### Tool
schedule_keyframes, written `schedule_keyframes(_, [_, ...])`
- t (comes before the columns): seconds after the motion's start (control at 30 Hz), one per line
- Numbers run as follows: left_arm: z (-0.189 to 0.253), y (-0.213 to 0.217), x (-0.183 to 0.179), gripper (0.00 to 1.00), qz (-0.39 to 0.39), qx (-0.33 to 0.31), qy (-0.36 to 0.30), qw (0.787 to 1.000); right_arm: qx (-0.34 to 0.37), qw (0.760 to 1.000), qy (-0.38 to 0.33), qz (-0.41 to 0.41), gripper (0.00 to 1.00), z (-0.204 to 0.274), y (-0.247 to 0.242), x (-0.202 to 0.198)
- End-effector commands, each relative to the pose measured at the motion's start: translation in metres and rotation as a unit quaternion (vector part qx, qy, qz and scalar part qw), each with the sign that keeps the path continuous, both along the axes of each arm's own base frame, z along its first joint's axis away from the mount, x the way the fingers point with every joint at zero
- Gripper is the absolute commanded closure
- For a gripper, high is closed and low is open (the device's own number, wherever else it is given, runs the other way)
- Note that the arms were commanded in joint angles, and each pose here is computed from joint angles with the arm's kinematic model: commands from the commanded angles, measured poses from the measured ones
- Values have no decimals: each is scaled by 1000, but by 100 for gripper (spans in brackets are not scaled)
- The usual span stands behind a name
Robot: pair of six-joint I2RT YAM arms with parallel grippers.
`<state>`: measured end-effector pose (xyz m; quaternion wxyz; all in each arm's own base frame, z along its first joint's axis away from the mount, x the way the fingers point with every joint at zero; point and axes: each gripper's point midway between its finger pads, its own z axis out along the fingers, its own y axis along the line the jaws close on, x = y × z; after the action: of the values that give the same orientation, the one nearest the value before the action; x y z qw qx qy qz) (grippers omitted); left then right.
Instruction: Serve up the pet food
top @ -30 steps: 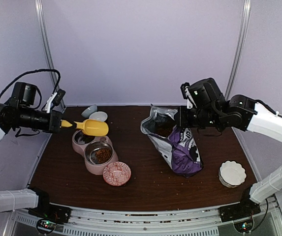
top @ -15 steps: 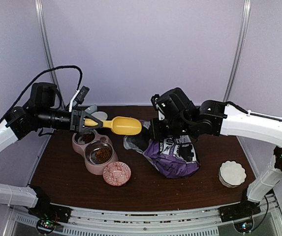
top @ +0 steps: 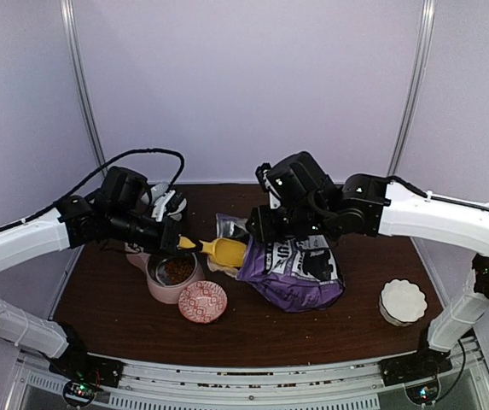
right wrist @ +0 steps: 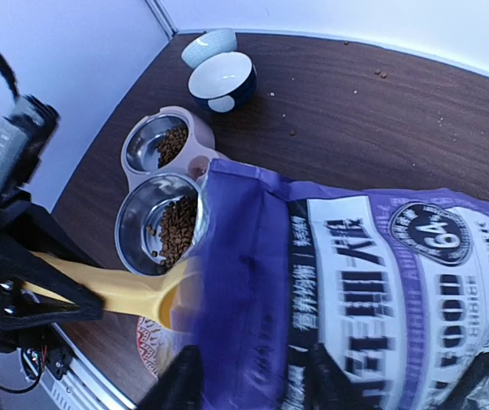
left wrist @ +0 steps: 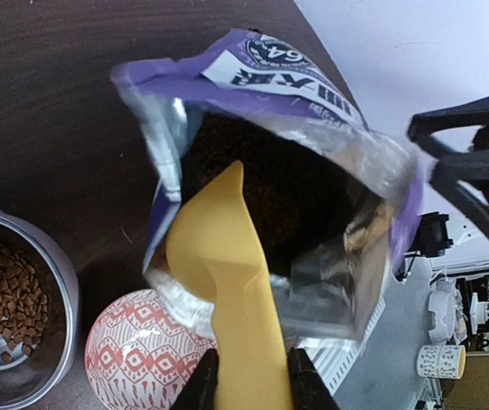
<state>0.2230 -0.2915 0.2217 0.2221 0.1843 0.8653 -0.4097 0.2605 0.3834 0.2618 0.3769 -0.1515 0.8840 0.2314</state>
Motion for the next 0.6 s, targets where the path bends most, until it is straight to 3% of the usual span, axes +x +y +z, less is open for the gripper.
schedule_keyframes(0.0, [-35, -8, 15, 100, 28, 35, 17, 999, 25, 998, -44, -26, 39, 40, -24, 4])
schedule_keyframes(0.07, [-45, -10, 16, 100, 29, 46, 26, 998, 24, 998, -49, -41, 24, 42, -43, 6])
schedule_keyframes(0.13, [-52, -10, 16, 100, 32, 58, 32, 997, 22, 997, -41, -59, 15, 39, -66, 10])
schedule_keyframes(0.3, [-55, -5, 16, 100, 44, 91, 26, 995, 11, 993, 9, -113, 7, -4, -125, 19])
schedule_keyframes(0.57, [-65, 3, 14, 100, 54, 123, 24, 991, 18, 984, 96, -147, 10, -81, -167, 13])
